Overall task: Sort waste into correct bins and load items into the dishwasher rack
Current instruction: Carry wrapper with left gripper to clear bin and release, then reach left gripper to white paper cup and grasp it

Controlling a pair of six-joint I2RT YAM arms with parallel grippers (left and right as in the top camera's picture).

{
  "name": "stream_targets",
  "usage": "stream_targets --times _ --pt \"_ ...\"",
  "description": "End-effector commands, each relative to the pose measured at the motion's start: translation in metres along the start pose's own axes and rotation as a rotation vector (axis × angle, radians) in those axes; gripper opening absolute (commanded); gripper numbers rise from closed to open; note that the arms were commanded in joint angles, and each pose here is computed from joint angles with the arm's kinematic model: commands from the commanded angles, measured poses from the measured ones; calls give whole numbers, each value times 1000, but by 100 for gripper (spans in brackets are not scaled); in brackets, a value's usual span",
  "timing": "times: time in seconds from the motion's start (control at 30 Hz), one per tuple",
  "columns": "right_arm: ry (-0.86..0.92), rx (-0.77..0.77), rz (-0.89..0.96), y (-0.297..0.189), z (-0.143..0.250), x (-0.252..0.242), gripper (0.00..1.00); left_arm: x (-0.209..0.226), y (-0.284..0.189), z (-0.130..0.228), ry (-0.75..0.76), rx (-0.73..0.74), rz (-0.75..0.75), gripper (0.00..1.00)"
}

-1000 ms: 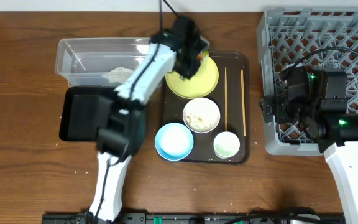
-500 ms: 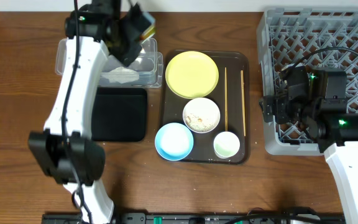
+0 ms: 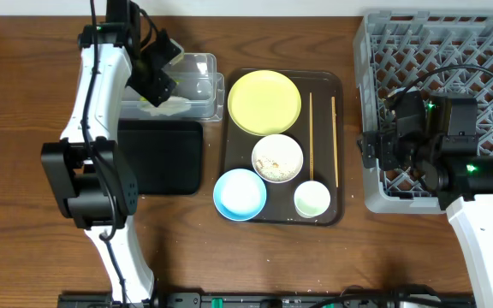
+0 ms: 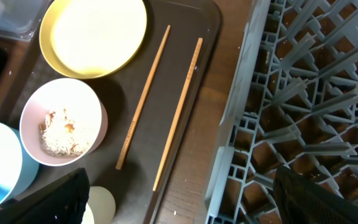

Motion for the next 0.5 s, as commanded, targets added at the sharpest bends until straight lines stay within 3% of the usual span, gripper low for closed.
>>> stream_targets --times 0.0,0.17,0.33,0.47 --pt "-14 -8 -4 -1 -4 2 92 -5 -60 -21 -129 -151 -56 84" --pt "-14 -8 -4 -1 -4 2 93 -33 -122 -18 -394 -251 1 90" --pt "-15 -12 -3 -1 -5 1 95 -93 -152 -4 -392 -205 307 88" --pt "-14 -11 -3 -1 -5 1 94 -130 -139 -1 -440 -80 375 81"
Point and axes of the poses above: each gripper's point midway between its finger pads, its own y axis out along the fingers, its own x axis along the line the jaws close on, z = x × y, the point moved 7 cm from there along -y, back along the fingers, and after that the axes turned 8 degrees about -y, right-handed, at the moved point
